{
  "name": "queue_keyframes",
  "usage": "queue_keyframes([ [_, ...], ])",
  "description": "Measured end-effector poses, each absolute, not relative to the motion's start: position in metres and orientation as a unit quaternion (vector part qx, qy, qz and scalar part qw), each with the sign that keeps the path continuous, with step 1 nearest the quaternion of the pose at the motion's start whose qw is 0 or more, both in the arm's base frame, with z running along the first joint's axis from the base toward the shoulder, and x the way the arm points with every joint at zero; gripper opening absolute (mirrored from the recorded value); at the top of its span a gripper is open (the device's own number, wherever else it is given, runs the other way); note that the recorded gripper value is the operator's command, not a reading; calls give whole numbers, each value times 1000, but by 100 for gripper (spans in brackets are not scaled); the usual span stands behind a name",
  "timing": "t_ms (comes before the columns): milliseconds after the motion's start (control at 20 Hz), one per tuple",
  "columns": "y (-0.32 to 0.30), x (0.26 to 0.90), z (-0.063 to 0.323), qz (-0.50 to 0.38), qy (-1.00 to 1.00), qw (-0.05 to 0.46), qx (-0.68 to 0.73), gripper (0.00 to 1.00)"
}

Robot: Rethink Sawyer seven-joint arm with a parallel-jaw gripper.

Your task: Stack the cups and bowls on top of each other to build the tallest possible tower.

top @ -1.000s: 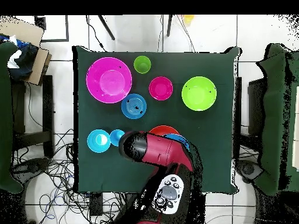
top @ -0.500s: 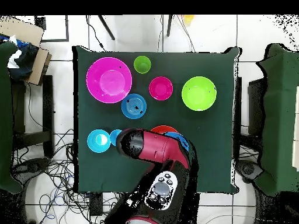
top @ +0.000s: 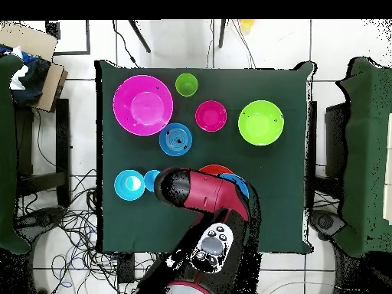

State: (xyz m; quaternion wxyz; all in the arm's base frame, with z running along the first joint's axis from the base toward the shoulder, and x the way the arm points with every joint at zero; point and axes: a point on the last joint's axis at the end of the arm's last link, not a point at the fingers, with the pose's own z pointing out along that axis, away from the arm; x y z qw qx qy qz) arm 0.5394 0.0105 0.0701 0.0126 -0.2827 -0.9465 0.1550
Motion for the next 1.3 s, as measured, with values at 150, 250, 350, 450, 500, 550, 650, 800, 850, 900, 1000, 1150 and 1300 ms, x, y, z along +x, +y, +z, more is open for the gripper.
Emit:
queue_keyframes([
  [150, 10, 540, 71, 156, -946, 12, -283, 0],
  [250, 9, 540, 71, 156, -946, 12, -283, 0],
  [350, 9, 540, 71, 156, -946, 12, -283, 0],
  [450, 9, 540, 71, 156, -946, 12, -284, 0],
  [500, 9, 540, 71, 156, -946, 12, -284, 0],
  [550, 9, 540, 71, 156, -946, 12, -284, 0],
  [650, 10, 540, 71, 156, -946, 12, -283, 0],
  [800, 9, 540, 71, 156, -946, 12, -284, 0],
  [850, 9, 540, 71, 156, -946, 12, -284, 0],
  [900, 9, 540, 71, 156, -946, 12, -284, 0],
  [1000, 8, 540, 71, 156, -946, 12, -285, 0],
  [1150, 7, 540, 71, 156, -945, 12, -286, 0],
  [1300, 6, 540, 71, 156, -945, 12, -287, 0],
])
